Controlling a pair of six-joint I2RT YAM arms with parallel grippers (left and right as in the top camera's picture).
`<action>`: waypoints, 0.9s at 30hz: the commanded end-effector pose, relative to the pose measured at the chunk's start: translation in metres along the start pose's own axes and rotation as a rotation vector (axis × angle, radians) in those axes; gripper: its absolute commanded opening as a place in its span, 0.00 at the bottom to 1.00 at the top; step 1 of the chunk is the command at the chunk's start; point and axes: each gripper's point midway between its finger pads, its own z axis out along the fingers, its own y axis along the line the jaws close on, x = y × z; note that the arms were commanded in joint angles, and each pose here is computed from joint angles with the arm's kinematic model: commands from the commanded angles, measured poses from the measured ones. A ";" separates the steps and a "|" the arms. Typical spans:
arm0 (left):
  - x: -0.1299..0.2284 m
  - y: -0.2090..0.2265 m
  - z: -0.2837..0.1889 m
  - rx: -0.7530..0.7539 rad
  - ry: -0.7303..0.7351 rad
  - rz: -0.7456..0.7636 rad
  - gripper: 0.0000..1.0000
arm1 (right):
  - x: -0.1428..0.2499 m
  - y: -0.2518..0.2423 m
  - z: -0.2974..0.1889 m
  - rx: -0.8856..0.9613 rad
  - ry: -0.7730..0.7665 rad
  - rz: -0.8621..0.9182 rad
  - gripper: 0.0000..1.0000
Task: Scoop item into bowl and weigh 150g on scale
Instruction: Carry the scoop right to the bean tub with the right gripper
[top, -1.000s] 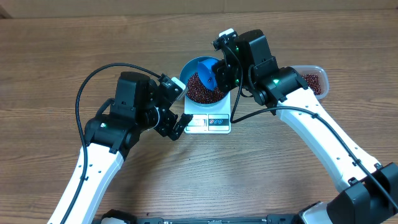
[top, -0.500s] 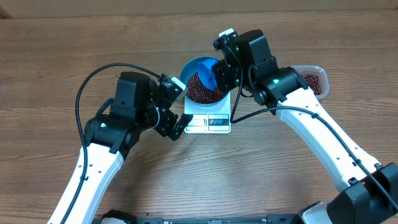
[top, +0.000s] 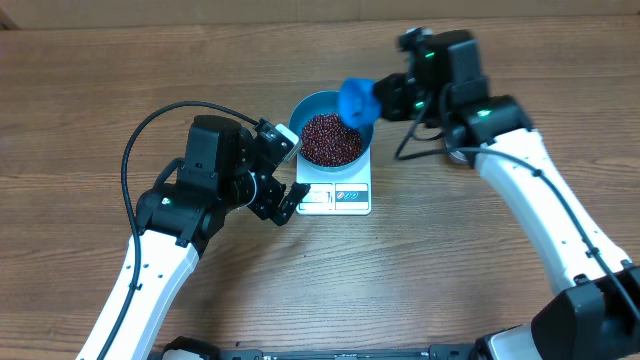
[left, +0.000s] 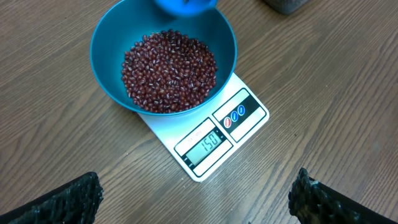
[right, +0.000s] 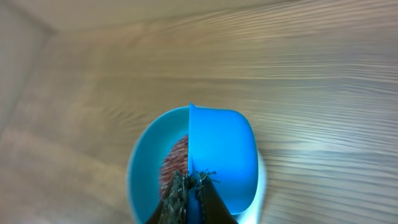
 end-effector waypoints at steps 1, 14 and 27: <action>0.003 -0.001 0.003 0.017 0.006 0.008 1.00 | -0.031 -0.020 -0.034 0.016 -0.098 0.073 0.04; 0.003 -0.001 0.003 0.017 0.006 0.008 1.00 | -0.054 -0.100 -0.120 0.221 -0.221 0.031 0.04; 0.003 -0.001 0.003 0.017 0.006 0.008 1.00 | -0.025 -0.166 -0.151 0.638 -0.040 -0.237 0.04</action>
